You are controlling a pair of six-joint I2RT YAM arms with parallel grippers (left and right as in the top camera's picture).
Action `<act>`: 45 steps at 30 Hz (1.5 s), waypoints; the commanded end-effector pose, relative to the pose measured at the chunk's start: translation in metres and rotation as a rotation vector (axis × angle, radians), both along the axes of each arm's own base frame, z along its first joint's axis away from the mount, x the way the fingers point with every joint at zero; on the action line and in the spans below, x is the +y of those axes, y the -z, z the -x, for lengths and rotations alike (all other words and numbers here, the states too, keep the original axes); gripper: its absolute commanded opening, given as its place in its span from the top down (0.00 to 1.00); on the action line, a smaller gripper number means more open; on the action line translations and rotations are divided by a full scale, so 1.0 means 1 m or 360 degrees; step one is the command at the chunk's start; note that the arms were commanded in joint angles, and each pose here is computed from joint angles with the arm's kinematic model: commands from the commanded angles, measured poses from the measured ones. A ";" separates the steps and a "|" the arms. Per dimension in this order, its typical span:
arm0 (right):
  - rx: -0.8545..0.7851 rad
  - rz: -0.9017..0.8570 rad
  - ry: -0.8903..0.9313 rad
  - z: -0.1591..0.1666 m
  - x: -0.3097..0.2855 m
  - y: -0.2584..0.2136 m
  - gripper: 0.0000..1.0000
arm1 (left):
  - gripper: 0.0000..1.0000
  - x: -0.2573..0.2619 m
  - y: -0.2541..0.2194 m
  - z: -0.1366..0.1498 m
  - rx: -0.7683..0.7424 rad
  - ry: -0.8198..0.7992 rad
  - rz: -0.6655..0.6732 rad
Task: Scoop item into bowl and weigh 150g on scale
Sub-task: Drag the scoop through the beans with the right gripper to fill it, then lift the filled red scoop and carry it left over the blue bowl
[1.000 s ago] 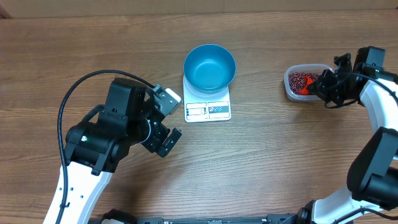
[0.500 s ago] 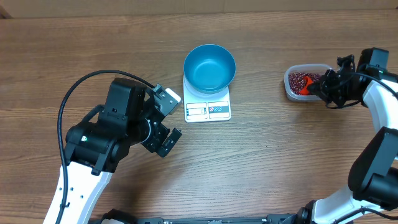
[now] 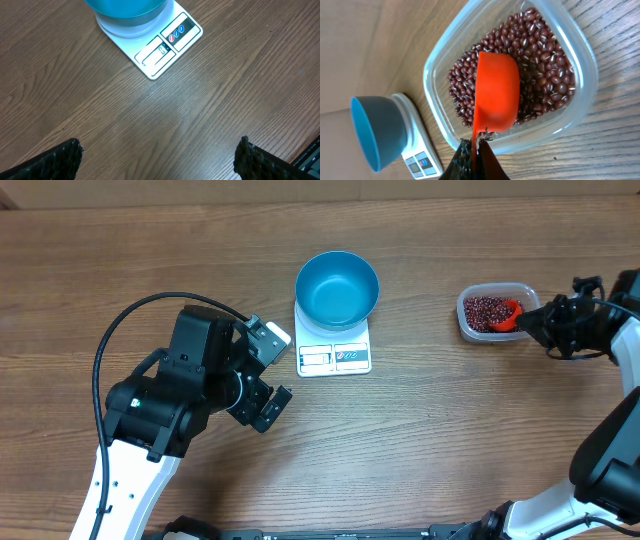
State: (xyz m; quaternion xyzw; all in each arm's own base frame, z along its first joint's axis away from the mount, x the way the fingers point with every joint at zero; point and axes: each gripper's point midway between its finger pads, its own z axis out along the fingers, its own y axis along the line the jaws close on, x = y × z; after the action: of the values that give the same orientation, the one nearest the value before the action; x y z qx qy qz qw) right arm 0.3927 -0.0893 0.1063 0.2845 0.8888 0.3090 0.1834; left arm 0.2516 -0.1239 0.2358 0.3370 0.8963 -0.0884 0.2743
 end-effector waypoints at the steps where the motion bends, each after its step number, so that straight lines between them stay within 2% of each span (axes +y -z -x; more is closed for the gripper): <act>1: -0.0073 -0.0125 0.0011 -0.004 -0.003 -0.009 0.97 | 0.01 0.001 -0.008 -0.003 -0.0048 0.0013 -0.0008; 36: -0.0143 -0.0274 -0.0016 -0.003 0.004 -0.021 0.96 | 0.00 0.001 -0.008 -0.003 -0.0047 0.0013 -0.0008; 45: -0.0205 -0.0396 -0.0057 -0.005 0.014 -0.033 0.96 | 0.00 0.001 -0.008 -0.003 -0.0046 0.0013 -0.0008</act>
State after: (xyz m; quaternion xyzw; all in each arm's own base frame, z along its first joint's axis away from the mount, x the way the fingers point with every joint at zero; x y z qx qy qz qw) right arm 0.3939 -0.0795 0.1323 0.2768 0.8474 0.4083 0.1964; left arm 0.2516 -0.1239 0.2358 0.3370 0.8963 -0.0884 0.2743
